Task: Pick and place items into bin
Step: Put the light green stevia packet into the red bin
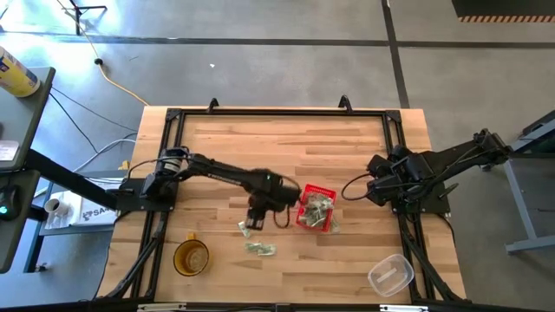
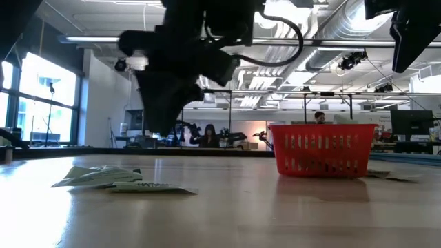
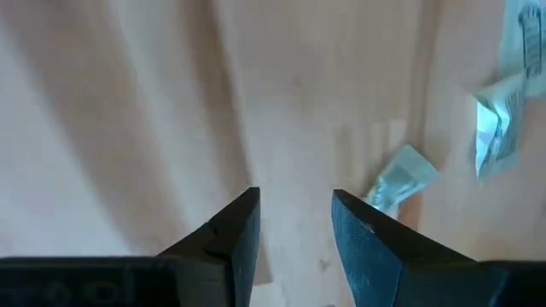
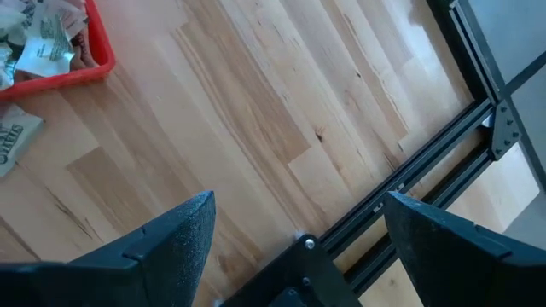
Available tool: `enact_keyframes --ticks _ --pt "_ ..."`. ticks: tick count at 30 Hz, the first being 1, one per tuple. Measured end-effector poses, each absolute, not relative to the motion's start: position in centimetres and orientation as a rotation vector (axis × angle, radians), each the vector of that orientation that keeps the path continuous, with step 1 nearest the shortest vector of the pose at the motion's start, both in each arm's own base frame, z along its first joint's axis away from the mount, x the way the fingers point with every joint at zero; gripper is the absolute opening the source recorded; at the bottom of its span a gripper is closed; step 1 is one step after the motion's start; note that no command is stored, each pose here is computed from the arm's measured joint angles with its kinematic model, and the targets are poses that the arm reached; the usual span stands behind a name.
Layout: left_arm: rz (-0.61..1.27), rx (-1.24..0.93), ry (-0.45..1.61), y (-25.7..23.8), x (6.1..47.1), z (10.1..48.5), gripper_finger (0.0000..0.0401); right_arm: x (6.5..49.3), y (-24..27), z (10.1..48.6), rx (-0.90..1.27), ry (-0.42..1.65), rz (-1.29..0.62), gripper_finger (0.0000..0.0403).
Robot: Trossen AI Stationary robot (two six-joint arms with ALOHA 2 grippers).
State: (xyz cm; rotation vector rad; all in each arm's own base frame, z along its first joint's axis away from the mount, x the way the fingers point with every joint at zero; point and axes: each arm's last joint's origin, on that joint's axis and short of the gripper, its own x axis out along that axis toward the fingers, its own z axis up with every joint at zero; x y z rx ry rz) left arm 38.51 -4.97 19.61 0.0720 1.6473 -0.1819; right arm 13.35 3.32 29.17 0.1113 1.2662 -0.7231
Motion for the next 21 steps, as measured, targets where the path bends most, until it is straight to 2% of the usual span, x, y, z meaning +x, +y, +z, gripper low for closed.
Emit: enact_keyframes --ticks 4,10,15,21 --pt "-0.191 0.148 1.576 -7.4 38.1 18.4 0.0181 13.3 3.3 29.2 0.102 1.276 -0.709 0.0330" --pt "-0.136 0.186 1.308 -7.9 40.5 21.1 0.0181 13.2 3.8 29.0 0.166 1.359 -0.625 0.0330" --pt "-0.087 0.229 1.233 -6.8 41.4 21.9 0.0180 14.1 5.6 28.9 0.275 1.245 -0.512 0.0330" --pt "0.018 0.133 1.226 -4.0 40.2 24.5 0.0166 14.8 9.0 24.1 0.442 1.170 -0.352 0.0330"
